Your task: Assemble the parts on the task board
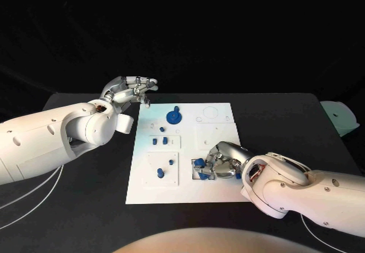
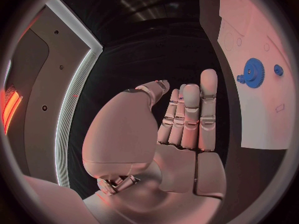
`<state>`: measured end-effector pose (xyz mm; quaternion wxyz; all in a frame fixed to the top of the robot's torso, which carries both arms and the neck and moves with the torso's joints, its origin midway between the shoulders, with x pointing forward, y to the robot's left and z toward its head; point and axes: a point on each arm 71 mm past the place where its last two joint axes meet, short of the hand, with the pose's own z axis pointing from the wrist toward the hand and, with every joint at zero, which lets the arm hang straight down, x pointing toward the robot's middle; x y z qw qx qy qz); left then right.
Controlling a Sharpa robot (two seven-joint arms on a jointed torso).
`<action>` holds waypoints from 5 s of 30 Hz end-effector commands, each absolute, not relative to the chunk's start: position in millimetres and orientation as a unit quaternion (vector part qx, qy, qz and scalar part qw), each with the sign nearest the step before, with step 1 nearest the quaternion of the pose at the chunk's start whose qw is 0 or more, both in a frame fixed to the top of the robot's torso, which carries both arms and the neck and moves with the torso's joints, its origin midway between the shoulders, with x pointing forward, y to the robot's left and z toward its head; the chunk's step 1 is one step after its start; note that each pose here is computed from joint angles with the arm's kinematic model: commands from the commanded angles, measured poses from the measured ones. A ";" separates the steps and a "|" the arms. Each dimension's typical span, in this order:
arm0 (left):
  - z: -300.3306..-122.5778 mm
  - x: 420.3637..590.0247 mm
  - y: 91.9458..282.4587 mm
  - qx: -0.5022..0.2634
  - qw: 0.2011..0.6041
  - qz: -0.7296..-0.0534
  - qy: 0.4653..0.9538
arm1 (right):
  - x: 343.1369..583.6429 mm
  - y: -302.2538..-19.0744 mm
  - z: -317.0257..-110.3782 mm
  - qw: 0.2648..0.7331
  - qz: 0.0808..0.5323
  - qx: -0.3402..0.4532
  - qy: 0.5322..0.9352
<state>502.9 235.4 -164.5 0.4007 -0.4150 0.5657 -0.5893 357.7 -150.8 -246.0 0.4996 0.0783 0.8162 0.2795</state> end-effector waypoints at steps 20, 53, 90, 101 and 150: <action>-163.7 501.6 234.2 -0.414 0.393 -0.594 0.567 | 359.0 -148.9 -243.8 0.522 0.277 0.060 0.805; -164.6 502.1 237.4 -0.418 0.397 -0.589 0.567 | 339.0 -165.4 -232.6 0.505 0.313 0.029 0.804; -164.8 502.2 237.2 -0.416 0.395 -0.590 0.568 | 356.6 -151.7 -250.0 0.504 0.279 -0.005 0.818; -164.9 502.0 238.0 -0.417 0.395 -0.589 0.568 | 357.4 -151.3 -251.0 0.508 0.278 0.000 0.815; -165.2 501.4 239.1 -0.413 0.394 -0.591 0.570 | 345.3 -251.0 -246.3 0.573 0.188 0.068 0.795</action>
